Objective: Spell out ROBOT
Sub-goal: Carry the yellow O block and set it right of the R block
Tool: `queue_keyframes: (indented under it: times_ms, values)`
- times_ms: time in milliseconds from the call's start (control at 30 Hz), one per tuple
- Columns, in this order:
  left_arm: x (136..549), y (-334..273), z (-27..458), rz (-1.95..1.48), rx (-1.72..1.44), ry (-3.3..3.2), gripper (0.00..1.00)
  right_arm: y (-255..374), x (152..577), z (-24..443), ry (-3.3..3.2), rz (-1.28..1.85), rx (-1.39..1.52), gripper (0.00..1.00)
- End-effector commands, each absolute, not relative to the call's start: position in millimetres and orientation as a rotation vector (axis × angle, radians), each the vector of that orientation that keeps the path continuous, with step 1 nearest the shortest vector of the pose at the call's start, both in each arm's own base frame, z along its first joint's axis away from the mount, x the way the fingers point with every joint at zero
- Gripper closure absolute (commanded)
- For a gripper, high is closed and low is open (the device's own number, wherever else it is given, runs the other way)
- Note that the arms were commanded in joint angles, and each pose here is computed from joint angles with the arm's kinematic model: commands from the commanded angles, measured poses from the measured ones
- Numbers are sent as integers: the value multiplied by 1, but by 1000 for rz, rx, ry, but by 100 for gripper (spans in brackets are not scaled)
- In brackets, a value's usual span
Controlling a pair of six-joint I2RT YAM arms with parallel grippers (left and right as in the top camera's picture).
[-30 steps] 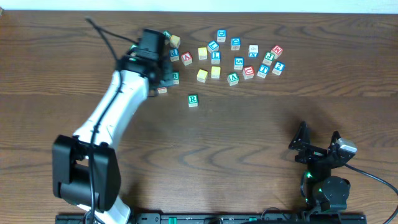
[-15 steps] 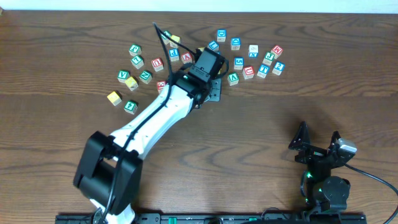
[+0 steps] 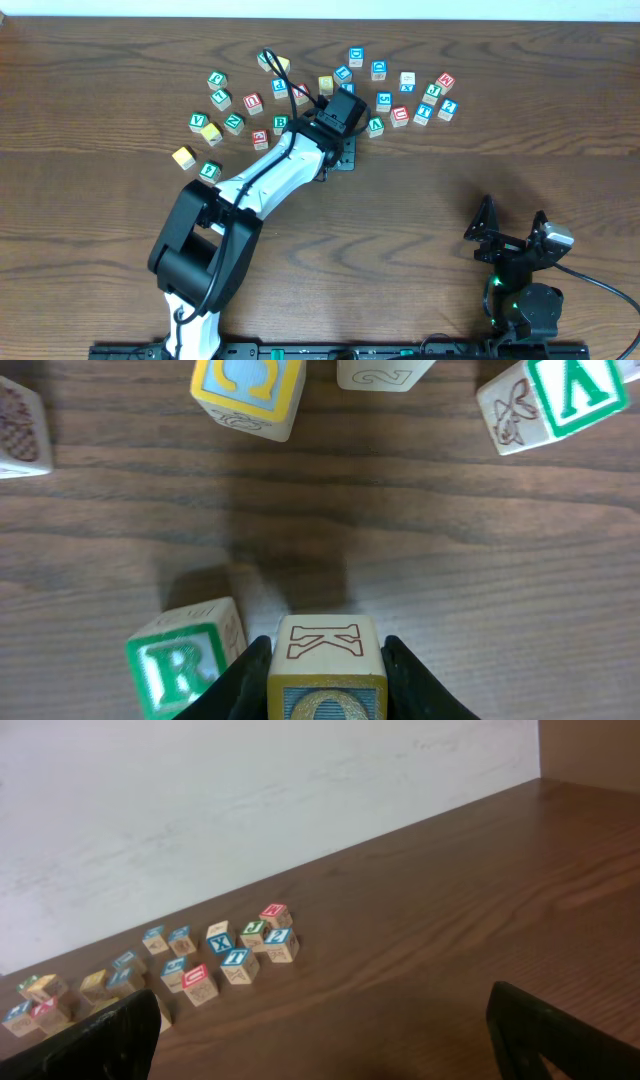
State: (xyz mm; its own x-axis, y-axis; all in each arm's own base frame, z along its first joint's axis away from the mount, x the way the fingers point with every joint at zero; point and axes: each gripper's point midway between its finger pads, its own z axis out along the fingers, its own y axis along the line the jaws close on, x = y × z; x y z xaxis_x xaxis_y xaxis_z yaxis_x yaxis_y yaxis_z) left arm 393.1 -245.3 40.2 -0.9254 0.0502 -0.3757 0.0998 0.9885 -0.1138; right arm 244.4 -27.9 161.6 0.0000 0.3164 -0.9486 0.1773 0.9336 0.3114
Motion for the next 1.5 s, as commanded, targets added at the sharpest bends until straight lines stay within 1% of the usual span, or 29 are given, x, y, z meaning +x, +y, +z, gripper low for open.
queue_keyframes:
  times_ms: [0, 867, 967, 1000, 1033, 1333, 1467]
  values:
    - [399, -244, 30, -170, 76, 2758, 69, -31, 244, 161, 1583, 93, 390, 1]
    - [401, -235, 23, -102, 27, 2752, 68, -31, 244, 161, 1583, 93, 390, 1]
    - [400, -235, 23, -100, 28, 2754, 67, -31, 244, 161, 1583, 93, 390, 1]
    - [400, -235, 23, -100, 28, 2755, 62, -31, 244, 161, 1583, 93, 390, 1]
    - [400, -235, 23, -100, 28, 2755, 61, -31, 244, 161, 1583, 93, 390, 1]
    - [399, -234, 21, -95, 28, 2760, 61, -31, 244, 161, 1583, 93, 390, 1]
    - [405, -238, 26, -121, 25, 2735, 60, -31, 244, 161, 1583, 93, 390, 1]
